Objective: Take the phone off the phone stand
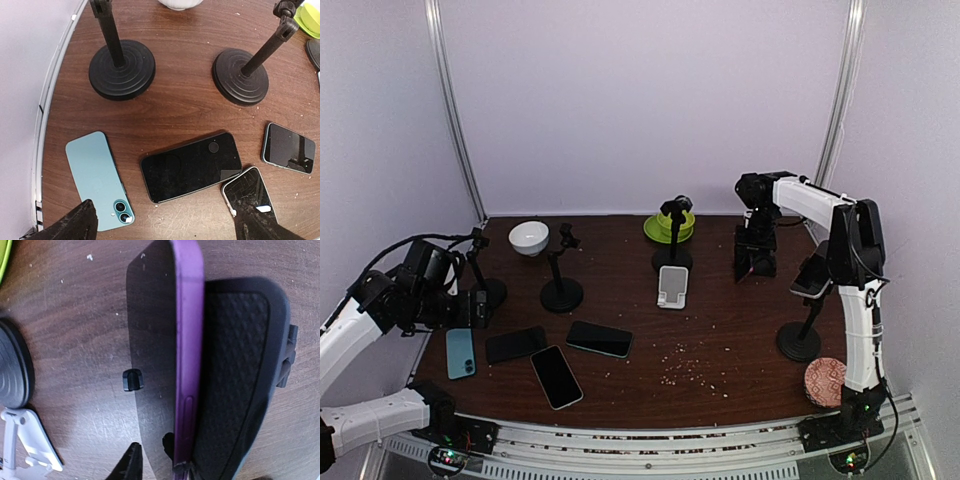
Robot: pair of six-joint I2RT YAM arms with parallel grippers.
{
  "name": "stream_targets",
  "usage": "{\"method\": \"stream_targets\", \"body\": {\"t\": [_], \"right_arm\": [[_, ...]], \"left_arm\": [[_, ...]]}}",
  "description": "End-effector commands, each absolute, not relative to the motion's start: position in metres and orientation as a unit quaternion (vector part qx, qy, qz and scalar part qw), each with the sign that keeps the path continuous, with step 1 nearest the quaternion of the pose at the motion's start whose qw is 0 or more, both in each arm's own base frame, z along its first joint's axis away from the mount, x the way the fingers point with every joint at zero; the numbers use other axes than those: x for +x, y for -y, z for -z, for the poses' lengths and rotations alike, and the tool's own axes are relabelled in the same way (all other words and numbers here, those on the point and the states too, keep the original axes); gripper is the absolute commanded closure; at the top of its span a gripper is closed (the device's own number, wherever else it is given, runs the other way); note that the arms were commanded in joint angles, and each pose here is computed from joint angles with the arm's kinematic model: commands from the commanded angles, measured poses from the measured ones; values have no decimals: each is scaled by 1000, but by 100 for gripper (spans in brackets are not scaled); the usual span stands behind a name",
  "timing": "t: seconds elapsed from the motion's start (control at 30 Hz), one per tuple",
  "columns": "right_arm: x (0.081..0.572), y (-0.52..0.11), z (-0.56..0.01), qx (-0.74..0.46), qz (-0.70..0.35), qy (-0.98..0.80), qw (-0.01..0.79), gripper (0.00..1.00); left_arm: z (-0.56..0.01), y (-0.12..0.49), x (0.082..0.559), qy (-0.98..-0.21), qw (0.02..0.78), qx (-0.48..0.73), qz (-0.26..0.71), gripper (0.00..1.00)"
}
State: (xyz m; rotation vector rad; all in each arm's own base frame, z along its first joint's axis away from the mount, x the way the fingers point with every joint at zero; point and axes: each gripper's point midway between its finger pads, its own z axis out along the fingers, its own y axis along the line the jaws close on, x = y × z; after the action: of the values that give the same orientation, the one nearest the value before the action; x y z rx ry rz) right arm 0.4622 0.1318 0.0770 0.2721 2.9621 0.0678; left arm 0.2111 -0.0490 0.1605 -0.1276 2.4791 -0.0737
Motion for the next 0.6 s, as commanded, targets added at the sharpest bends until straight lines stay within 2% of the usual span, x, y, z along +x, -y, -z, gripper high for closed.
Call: {"method": "stream_targets", "body": {"t": [0.0,0.17,0.4,0.57], "right_arm": [[470,-127,-78,93,-21,-991,97,73],[471,-126,-77,92,-15,-991,98,84],[473,-125,-84,90,-14,-990,107,95],[473,-126,-88,87,-17,-990,107,99]], "left_arm": [[-174,48,217,-937,342,-58,31,2],[-174,48,217,-937,343,-58,32,2],[-174,49,217,-938,342,-57,33,2],[-174,49,217,-938,341,-55,34,2]]}}
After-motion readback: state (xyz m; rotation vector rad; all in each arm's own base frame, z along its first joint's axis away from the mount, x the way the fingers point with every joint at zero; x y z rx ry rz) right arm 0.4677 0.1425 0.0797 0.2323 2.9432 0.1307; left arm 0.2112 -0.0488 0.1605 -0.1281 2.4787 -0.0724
